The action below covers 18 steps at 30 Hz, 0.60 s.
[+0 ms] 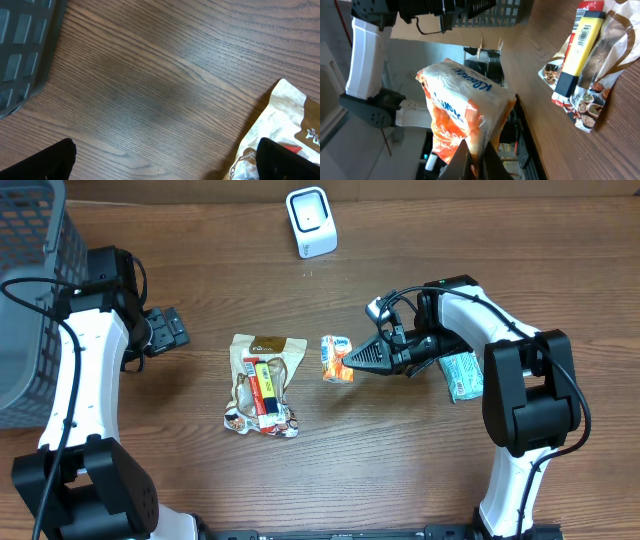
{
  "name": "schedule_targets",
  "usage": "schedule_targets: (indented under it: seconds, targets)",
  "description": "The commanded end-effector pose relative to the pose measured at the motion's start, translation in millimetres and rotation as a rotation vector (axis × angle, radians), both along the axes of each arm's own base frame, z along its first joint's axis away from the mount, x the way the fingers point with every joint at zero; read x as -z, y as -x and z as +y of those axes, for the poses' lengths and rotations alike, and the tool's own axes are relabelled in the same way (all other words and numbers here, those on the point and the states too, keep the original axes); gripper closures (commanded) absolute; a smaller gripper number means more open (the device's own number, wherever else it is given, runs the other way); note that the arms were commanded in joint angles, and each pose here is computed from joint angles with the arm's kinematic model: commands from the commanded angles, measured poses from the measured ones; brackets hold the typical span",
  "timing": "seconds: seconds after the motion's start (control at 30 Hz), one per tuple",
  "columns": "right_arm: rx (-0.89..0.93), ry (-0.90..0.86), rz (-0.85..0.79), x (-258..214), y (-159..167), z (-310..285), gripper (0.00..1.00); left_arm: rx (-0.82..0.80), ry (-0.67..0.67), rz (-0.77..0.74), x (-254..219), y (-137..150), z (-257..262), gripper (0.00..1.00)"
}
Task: Scan the item barcode
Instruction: 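Grasp the orange-white tissue pack with the right gripper and lift it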
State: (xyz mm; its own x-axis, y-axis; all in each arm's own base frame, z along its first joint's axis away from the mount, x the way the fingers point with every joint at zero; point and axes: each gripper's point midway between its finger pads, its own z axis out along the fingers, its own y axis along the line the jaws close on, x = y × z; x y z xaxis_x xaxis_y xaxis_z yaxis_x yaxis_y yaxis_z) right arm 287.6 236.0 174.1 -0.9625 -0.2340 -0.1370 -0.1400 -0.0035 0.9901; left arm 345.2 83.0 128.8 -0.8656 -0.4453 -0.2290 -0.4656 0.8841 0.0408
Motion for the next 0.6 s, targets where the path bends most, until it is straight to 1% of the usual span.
schedule_targets:
  seconds: [0.0, 0.47, 0.57]
  targets:
    - [0.04, -0.042, 0.012, -19.0, -3.0, 0.6, 0.96, 0.017, -0.005, -0.005, -1.7, -4.0, 0.1, 0.0]
    - [0.04, -0.041, 0.016, -19.0, -3.0, 0.6, 0.96, 0.017, -0.005, -0.005, -1.7, -4.0, 0.1, 0.0]
    - [0.044, -0.037, 0.038, -19.0, -3.8, -0.4, 0.96, 0.017, -0.006, -0.005, -1.7, -3.9, 0.2, 0.0]
